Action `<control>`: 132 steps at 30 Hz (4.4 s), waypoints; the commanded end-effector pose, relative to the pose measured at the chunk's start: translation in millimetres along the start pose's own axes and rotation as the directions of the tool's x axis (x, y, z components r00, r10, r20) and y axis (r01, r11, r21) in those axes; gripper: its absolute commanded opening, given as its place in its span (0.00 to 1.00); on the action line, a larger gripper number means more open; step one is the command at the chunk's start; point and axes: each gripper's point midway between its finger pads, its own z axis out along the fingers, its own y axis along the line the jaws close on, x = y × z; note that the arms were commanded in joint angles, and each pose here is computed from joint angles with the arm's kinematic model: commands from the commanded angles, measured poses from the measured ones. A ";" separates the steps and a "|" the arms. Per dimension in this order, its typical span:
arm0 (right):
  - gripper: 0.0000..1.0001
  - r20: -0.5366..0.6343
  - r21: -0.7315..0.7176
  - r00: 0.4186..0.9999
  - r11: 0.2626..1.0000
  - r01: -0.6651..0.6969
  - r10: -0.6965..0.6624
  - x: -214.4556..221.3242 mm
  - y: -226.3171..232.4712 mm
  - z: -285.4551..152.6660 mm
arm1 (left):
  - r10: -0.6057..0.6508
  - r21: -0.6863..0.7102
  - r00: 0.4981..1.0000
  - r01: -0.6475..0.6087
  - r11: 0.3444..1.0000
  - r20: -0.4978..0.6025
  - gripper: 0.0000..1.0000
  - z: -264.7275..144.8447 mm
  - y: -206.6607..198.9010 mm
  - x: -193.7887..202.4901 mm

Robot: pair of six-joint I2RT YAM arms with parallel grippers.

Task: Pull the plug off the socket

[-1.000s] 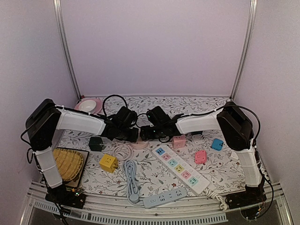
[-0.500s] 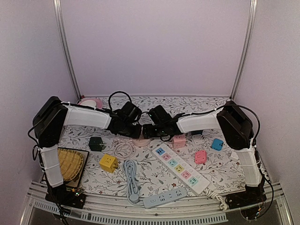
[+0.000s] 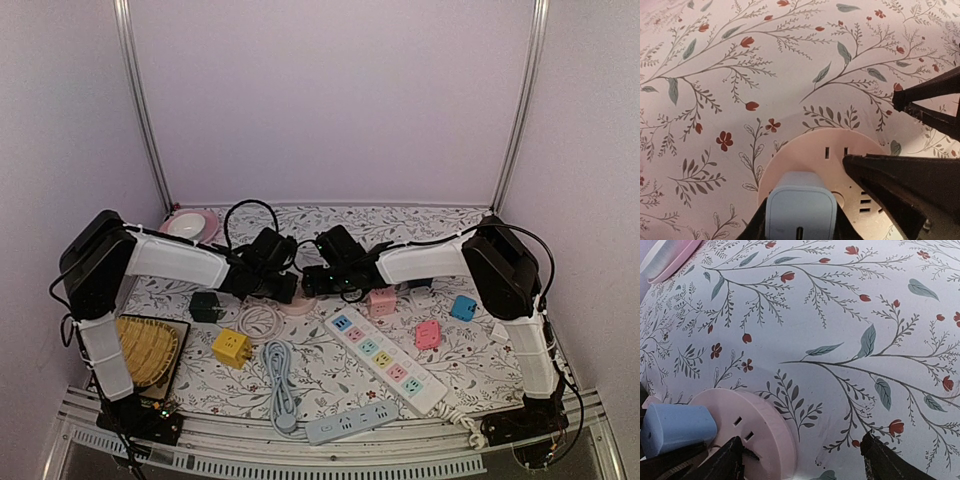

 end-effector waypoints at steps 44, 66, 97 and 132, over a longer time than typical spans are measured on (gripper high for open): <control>0.81 -0.096 0.040 0.993 0.997 0.070 -0.065 22.3 -19.3 -35.7 | -0.316 0.160 0.949 0.311 0.937 0.010 0.00 -15.2 53.4 -39.5; 0.83 0.152 -0.039 0.988 0.999 0.016 -0.010 -9.9 -42.6 -171.0 | -0.381 0.134 0.923 0.384 0.913 -0.053 0.65 7.6 83.6 -5.7; 0.86 0.337 0.431 0.937 0.900 -0.064 -0.094 4.6 -212.6 -253.3 | -0.301 0.014 0.881 0.318 0.948 0.365 0.88 -115.0 129.6 -43.9; 0.99 0.752 0.526 0.600 0.797 -0.297 -0.273 -18.0 -364.8 -300.0 | -0.121 -0.478 0.804 0.458 0.749 0.582 0.97 -155.7 234.8 -9.1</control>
